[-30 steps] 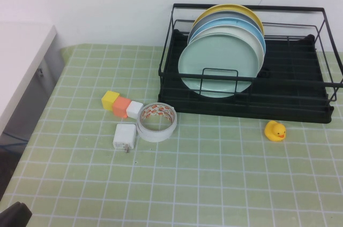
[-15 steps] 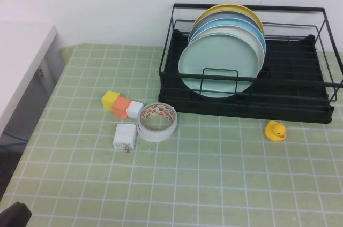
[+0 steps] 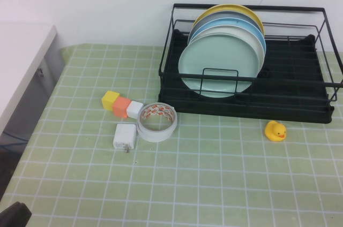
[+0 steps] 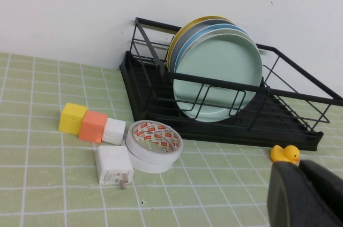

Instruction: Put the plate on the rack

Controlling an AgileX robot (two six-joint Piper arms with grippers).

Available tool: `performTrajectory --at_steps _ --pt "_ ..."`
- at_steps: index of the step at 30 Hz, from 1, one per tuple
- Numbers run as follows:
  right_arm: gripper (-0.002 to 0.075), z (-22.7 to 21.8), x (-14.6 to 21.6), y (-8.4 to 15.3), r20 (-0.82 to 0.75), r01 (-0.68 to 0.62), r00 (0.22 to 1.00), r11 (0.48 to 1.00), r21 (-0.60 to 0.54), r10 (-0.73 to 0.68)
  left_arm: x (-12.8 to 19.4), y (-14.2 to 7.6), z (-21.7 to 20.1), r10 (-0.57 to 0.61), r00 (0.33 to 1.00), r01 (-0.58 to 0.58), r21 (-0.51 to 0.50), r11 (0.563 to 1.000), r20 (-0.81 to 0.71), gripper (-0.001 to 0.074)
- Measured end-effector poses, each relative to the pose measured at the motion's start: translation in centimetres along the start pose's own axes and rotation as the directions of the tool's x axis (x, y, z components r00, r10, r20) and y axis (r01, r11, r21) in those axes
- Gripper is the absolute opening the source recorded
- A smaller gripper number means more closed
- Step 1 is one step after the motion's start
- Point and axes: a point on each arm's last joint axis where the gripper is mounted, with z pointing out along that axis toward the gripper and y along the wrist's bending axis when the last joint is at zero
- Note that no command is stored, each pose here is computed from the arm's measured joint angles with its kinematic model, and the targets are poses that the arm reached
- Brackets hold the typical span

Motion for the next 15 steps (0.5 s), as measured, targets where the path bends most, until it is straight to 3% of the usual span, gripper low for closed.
performTrajectory --at_steps 7,15 --pt "0.0011 -0.6 1.9 -0.3 -0.178 0.005 0.984 0.999 0.035 0.001 0.0 0.0 0.0 0.0 1.0 0.0 0.0 1.0 0.0 -0.0001" --pt "0.0011 -0.6 1.9 -0.3 -0.189 0.032 0.982 0.999 0.033 -0.025 0.0 0.0 0.0 0.0 1.0 0.0 0.0 1.0 0.0 -0.0001"
